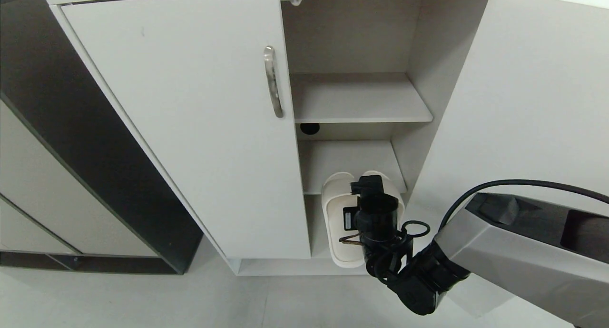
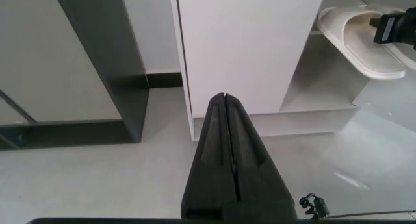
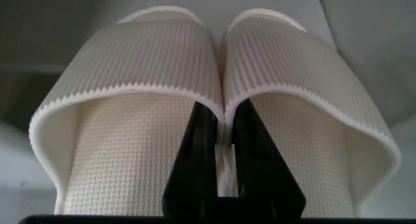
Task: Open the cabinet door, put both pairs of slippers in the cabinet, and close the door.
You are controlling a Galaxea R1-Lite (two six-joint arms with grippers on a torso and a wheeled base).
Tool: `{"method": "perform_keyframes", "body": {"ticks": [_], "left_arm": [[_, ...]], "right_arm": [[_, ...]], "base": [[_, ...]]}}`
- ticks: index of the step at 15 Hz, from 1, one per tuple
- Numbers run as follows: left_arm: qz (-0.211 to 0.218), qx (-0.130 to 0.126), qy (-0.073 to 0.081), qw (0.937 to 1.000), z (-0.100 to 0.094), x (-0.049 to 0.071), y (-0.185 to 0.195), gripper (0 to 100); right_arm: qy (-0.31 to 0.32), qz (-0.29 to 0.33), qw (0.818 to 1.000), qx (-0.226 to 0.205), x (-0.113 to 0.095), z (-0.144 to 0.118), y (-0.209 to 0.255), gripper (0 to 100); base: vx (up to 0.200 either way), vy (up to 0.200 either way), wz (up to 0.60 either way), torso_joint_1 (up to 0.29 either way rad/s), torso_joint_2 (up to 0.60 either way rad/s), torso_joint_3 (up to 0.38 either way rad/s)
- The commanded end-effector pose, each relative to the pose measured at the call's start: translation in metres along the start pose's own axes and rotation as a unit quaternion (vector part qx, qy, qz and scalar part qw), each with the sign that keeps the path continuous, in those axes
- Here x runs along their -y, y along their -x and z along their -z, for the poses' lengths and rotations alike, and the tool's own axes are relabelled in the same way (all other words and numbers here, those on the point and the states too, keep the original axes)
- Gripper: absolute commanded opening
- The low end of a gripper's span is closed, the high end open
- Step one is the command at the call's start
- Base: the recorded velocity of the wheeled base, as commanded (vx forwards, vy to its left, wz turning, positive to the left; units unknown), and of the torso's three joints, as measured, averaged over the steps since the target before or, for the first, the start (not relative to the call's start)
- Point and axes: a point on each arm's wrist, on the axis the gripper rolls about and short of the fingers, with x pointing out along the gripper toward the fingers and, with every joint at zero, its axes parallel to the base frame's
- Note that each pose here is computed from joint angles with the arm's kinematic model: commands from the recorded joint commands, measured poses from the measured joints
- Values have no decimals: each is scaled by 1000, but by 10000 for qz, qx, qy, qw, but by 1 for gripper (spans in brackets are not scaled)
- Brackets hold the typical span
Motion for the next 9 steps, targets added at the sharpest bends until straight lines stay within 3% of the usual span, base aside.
{"method": "perform_keyframes", "body": {"ticks": [1,4,9], "left_arm": [[1,-5,1,10000,0,0,0,0],[1,-5,1,10000,0,0,0,0],[1,-5,1,10000,0,0,0,0]], "right_arm": [[-23,-3,10000,24,0,-2,1,0],[-36,-11,10000,29,0,-2,0,0],[-141,129,9997,138,3,-2,-17,0]], "base": [[200,0,0,2,2,-2],[200,0,0,-1,5,1],[0,0,0,0,0,0]]}}
